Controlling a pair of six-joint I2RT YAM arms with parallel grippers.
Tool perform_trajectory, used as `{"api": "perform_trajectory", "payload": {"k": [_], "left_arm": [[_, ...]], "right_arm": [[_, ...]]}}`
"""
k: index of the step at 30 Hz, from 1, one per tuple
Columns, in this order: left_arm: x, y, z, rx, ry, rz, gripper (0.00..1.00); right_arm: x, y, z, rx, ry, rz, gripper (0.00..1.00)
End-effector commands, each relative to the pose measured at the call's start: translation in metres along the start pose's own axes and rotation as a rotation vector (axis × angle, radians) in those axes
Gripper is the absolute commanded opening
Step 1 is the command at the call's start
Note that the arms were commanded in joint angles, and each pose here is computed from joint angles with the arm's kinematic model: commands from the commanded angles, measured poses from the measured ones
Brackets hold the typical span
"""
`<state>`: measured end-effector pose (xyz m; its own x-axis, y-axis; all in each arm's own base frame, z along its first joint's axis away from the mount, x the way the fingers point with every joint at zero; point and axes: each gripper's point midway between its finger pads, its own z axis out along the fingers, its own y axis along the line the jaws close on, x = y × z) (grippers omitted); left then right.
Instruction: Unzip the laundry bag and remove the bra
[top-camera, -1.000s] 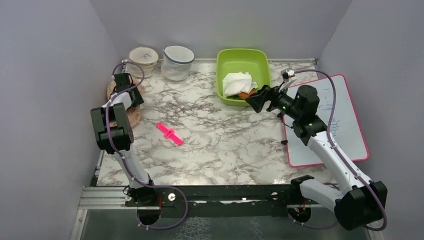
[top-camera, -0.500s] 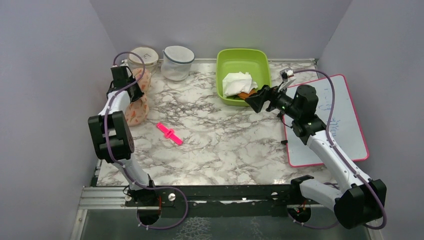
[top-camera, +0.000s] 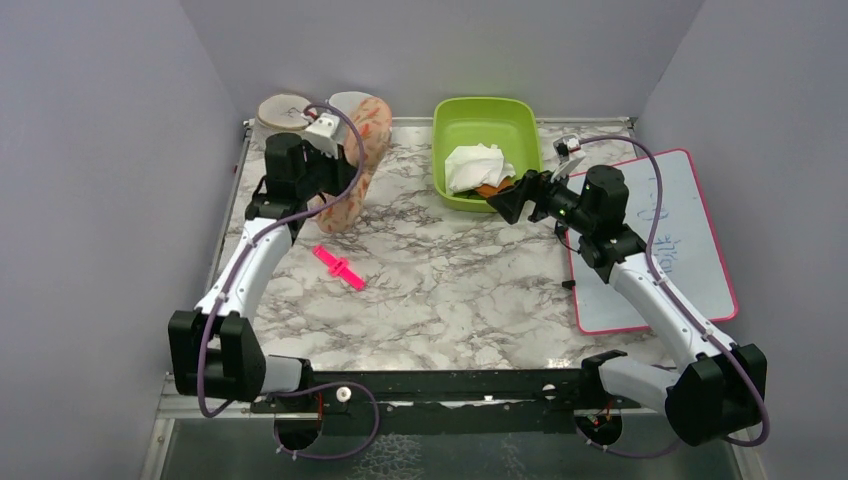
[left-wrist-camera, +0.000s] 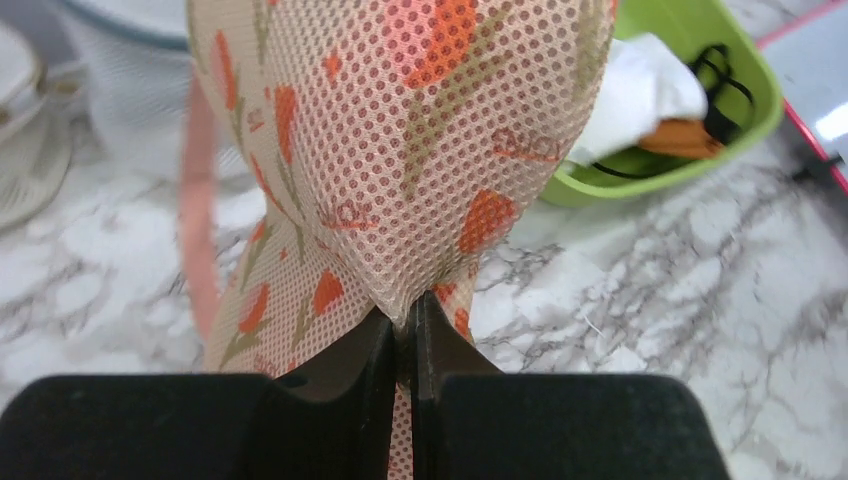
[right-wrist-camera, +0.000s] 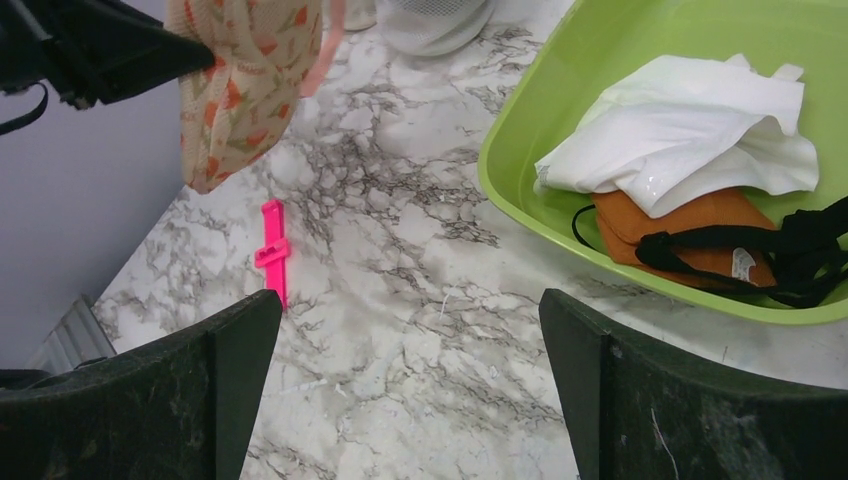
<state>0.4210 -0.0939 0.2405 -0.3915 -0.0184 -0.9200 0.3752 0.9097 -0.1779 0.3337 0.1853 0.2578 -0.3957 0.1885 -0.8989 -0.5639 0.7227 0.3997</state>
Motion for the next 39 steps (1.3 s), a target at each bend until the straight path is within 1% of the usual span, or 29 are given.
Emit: {"api": "perform_trajectory", "payload": {"k": [1, 3, 5, 6, 7, 8, 9, 10, 11, 15, 18, 21, 23, 28, 31, 33, 34, 35, 37, 39], "left_arm": [[-0.02, -0.077, -0.026, 0.3, -0.176, 0.403, 0.0], [0.002, -0.113, -0.036, 0.451, -0.195, 0.559, 0.0], [0.024, -0.132, -0.041, 0.51, -0.179, 0.639, 0.0], [0.033, -0.137, -0.042, 0.529, -0.161, 0.667, 0.06], [0.041, -0.137, -0.04, 0.527, -0.134, 0.677, 0.2], [0.047, -0.134, -0.036, 0.505, -0.102, 0.67, 0.4], [0.049, -0.131, -0.032, 0.488, -0.068, 0.647, 0.72], [0.048, -0.13, -0.03, 0.483, -0.037, 0.624, 0.96], [0.047, -0.133, -0.029, 0.5, -0.01, 0.607, 0.99], [0.054, -0.155, -0.025, 0.62, 0.022, 0.553, 0.99], [0.07, -0.186, -0.024, 0.694, 0.046, 0.586, 0.96], [0.094, -0.224, -0.033, 0.752, 0.037, 0.686, 0.95], [0.108, -0.248, -0.043, 0.772, 0.011, 0.762, 0.95], [0.15, -0.301, -0.074, 0.858, -0.096, 0.968, 0.93], [0.185, -0.324, -0.088, 0.914, -0.146, 1.115, 0.92], [0.201, -0.331, -0.085, 0.938, -0.154, 1.217, 0.85], [0.207, -0.332, -0.082, 0.952, -0.127, 1.263, 0.79], [0.212, -0.334, -0.079, 0.967, -0.096, 1.296, 0.76], [0.216, -0.339, -0.074, 1.003, -0.07, 1.352, 0.72], [0.219, -0.346, -0.071, 1.029, -0.089, 1.358, 0.72]], "right_arm": [[-0.016, 0.002, -0.001, -0.001, -0.04, -0.018, 1.0], [-0.017, 0.002, -0.003, 0.005, -0.04, -0.018, 1.0], [-0.016, 0.001, -0.004, 0.013, -0.039, -0.02, 1.0], [-0.015, 0.0, -0.005, 0.017, -0.038, -0.019, 1.0], [-0.014, -0.001, -0.005, 0.023, -0.037, -0.019, 1.0], [-0.013, -0.001, -0.006, 0.026, -0.037, -0.019, 1.0], [-0.01, -0.003, -0.005, 0.029, -0.031, -0.017, 1.0], [-0.009, -0.003, -0.005, 0.031, -0.028, -0.016, 1.0], [-0.006, -0.005, -0.005, 0.035, -0.021, -0.011, 1.0], [0.008, -0.007, -0.001, 0.021, 0.028, 0.002, 1.0], [0.025, -0.011, 0.001, 0.024, 0.097, 0.028, 1.0], [0.041, -0.014, 0.001, 0.027, 0.153, 0.049, 1.0], [0.049, -0.02, 0.0, 0.053, 0.165, 0.061, 1.0], [0.065, -0.028, -0.004, 0.093, 0.176, 0.093, 1.0], [0.07, -0.032, -0.007, 0.122, 0.178, 0.107, 1.0], [0.066, -0.037, -0.009, 0.159, 0.161, 0.107, 1.0], [0.064, -0.038, -0.011, 0.172, 0.152, 0.106, 1.0], [0.063, -0.039, -0.013, 0.183, 0.144, 0.101, 1.0], [0.06, -0.039, -0.016, 0.195, 0.124, 0.099, 1.0], [0.058, -0.04, -0.019, 0.206, 0.103, 0.096, 1.0]]}}
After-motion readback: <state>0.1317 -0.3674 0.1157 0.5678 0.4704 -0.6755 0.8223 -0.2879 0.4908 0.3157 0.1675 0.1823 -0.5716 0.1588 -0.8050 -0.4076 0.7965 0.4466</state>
